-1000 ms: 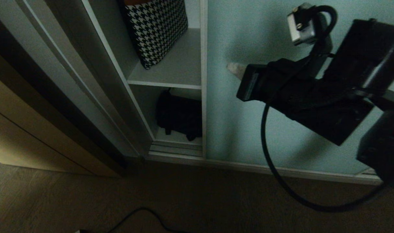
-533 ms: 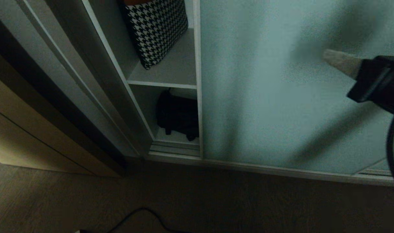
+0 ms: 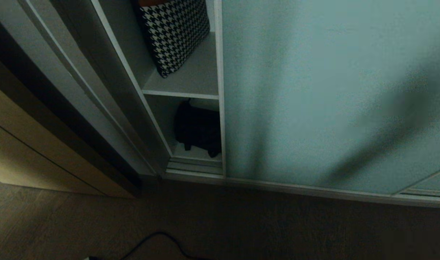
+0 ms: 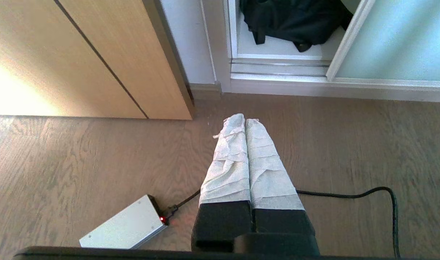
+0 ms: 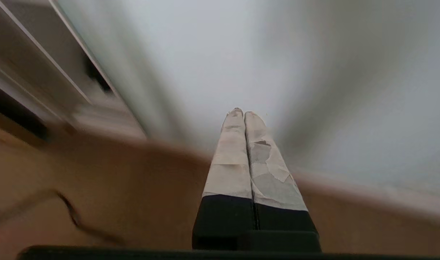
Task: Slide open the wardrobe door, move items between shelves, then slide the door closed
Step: Close the door
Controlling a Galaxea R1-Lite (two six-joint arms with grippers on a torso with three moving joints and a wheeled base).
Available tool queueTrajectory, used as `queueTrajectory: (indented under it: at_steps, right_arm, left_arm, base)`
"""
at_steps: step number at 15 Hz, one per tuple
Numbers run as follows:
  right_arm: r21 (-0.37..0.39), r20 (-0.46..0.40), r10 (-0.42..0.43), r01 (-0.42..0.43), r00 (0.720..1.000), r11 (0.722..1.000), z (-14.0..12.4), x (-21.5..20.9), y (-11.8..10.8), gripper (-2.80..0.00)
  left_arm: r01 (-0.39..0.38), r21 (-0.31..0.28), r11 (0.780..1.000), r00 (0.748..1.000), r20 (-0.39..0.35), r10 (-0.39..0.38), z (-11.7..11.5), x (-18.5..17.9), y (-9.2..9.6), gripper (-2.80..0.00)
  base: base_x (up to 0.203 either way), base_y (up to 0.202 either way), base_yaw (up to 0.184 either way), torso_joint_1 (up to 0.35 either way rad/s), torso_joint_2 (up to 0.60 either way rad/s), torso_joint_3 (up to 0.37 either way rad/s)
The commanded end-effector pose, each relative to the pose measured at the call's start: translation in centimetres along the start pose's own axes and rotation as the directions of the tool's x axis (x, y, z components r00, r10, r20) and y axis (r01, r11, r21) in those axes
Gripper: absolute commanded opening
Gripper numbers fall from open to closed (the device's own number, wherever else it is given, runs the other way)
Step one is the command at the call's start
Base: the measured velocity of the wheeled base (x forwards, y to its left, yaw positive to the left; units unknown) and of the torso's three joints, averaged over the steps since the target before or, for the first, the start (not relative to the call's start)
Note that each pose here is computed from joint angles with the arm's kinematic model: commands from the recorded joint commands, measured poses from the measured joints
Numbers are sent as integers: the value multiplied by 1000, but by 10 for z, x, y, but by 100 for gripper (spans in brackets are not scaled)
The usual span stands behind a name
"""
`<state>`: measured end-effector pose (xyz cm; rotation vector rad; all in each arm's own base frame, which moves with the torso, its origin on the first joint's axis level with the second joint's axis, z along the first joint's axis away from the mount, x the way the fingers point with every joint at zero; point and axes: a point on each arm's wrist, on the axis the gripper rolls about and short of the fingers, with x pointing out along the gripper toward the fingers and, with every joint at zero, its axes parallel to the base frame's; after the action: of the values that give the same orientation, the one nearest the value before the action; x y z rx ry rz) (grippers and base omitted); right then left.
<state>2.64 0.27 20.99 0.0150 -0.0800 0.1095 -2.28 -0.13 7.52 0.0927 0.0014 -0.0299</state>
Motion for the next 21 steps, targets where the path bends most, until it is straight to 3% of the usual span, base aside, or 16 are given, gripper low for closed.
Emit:
queueTrajectory:
  at_steps: [1, 5, 6, 9, 12, 15, 17, 21]
  right_arm:
    - [-14, 63, -49, 50, 997, 999, -37, -36, 2, -280]
    - [-9, -86, -66, 65, 994, 998, -111, -44, 1, -280]
    - [4, -75, -68, 69, 995, 998, -118, -50, 1, -280]
    - [86, -60, -88, 93, 994, 992, -125, -61, 2, -280]
    - [100, -55, -117, 122, 992, 987, -126, -61, 1, -280]
    - [166, -56, -117, 125, 992, 978, -126, -61, 1, -280]
    - [254, -57, -119, 129, 991, 958, -127, -60, 1, -280]
    - [335, -53, -126, 137, 991, 932, -127, -60, 1, -280]
  left_arm:
    - [0, 1, 1000, 1000, -2, 0, 0, 0, 0, -280]
    - [0, 1, 1000, 1000, -2, 0, 0, 0, 0, -280]
    - [0, 1, 1000, 1000, -2, 0, 0, 0, 0, -280]
    - [0, 1, 1000, 1000, -2, 0, 0, 0, 0, -280]
    - [0, 1, 1000, 1000, -2, 0, 0, 0, 0, -280]
    - [0, 1, 1000, 1000, -2, 0, 0, 0, 0, -280]
    - [0, 1, 1000, 1000, -2, 0, 0, 0, 0, -280]
    - [0, 1, 1000, 1000, -2, 0, 0, 0, 0, -280]
  base:
    - [0, 0, 0, 0, 0, 0]
    - [0, 0, 0, 0, 0, 0]
    - [0, 0, 0, 0, 0, 0]
    - [0, 0, 0, 0, 0, 0]
    - [0, 0, 0, 0, 0, 0]
    - [0, 0, 0, 0, 0, 0]
    - [0, 0, 0, 0, 0, 0]
    - [0, 0, 0, 0, 0, 0]
